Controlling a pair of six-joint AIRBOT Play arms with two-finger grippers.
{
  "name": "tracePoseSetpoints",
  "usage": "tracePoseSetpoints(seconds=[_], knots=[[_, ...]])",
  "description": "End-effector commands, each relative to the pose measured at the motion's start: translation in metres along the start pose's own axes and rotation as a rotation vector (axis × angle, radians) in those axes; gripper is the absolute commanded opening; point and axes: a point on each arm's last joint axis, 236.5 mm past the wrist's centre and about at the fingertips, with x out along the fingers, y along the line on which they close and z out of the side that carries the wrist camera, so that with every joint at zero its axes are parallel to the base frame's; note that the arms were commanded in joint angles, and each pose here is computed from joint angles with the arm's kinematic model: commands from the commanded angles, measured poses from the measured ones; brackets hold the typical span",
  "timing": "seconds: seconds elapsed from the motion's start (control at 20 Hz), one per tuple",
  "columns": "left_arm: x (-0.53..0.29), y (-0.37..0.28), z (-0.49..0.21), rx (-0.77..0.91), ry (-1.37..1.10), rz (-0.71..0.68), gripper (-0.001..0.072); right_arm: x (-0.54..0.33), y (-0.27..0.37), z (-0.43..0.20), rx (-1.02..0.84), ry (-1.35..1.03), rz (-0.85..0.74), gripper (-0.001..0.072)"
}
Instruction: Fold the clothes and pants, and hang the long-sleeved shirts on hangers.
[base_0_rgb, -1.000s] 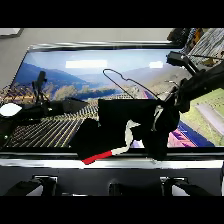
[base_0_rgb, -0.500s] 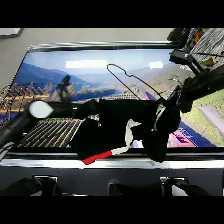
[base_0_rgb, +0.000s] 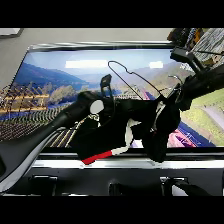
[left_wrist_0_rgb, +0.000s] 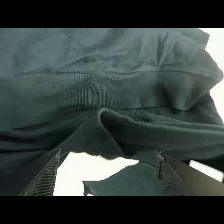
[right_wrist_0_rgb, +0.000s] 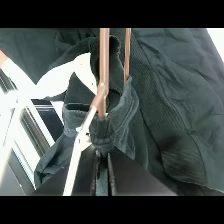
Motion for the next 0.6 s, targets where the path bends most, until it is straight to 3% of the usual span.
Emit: tracePoseSetpoints(seconds=[0.0, 0.3, 0.4, 0.55], knots=[[0.023, 0.003, -0.01, -0.028, 0.047, 0.057, 0.0664, 0.0, -0.001, 0.0, 0.0, -0.001, -0.004, 0.0029], [0.04, 0.005, -0.021, -0.093, 0.088, 0.049, 0.0655, 0.0, -0.006, 0.003, 0.001, -0.014, -0.028, 0.0029], [0.048, 0.006, -0.03, -0.108, 0.114, 0.05, 0.0577, 0.0, -0.009, 0.003, 0.002, -0.013, -0.038, 0.0029], [0.058, 0.01, -0.028, -0.147, 0.109, 0.054, 0.0564, 0.0, -0.009, 0.002, 0.003, -0.01, -0.042, 0.003]])
